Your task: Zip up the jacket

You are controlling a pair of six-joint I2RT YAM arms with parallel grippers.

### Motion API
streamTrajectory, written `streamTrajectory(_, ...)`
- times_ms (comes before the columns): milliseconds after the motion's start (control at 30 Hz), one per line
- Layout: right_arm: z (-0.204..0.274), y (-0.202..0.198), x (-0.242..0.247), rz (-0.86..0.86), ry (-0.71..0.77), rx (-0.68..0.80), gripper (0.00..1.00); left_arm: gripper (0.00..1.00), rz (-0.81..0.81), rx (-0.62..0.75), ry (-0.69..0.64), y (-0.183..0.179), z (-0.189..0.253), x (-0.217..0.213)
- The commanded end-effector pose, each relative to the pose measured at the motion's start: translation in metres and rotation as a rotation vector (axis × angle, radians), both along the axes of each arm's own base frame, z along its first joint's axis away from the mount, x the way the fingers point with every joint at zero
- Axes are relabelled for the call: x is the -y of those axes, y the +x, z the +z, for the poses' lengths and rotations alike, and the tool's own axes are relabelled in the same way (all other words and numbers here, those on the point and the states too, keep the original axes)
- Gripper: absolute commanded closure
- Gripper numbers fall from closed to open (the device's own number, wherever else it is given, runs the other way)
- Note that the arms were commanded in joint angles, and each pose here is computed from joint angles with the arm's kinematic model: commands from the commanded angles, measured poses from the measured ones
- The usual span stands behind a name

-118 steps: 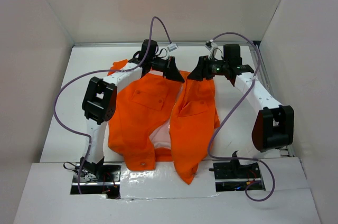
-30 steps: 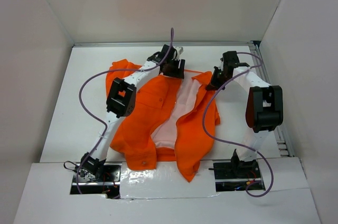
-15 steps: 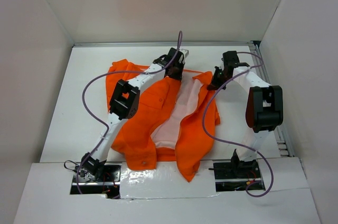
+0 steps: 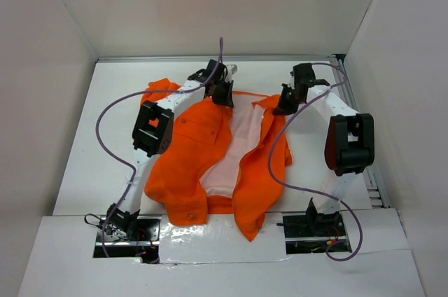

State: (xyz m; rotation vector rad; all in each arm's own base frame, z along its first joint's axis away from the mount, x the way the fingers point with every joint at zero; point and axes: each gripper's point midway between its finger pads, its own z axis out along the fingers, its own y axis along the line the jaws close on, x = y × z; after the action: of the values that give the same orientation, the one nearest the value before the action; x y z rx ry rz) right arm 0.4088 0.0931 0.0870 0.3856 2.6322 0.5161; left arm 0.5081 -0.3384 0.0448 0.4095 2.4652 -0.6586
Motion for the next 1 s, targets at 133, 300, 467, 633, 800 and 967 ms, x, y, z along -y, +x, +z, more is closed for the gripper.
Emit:
streamTrajectory(133, 0.035, 0.019, -0.044, 0.164, -0.059, 0.118, 0.87, 1.00, -0.061, 0.085, -0.236, -0.026, 0.112, -0.019)
streamTrajectory(300, 0.041, 0.022, -0.071, 0.231, -0.015, 0.120, 0.60, 1.00, -0.125, 0.124, -0.335, -0.059, 0.146, -0.034)
streamTrajectory(467, 0.081, 0.012, -0.108, 0.420, 0.177, 0.249, 0.46, 1.00, -0.170, 0.109, -0.408, -0.079, 0.160, -0.044)
streamTrajectory(633, 0.102, -0.018, -0.146, 0.726, 0.257, 0.394, 0.41, 1.00, -0.235, 0.105, -0.452, -0.088, 0.168, -0.042)
streamTrajectory(800, 0.119, -0.030, -0.160, 0.873, 0.256, 0.496, 0.36, 1.00, -0.258, 0.120, -0.444, -0.092, 0.171, -0.043)
streamTrajectory(967, 0.125, -0.035, -0.175, 0.946, 0.367, 0.507, 0.36, 1.00, -0.280, 0.140, -0.462, -0.097, 0.177, -0.042)
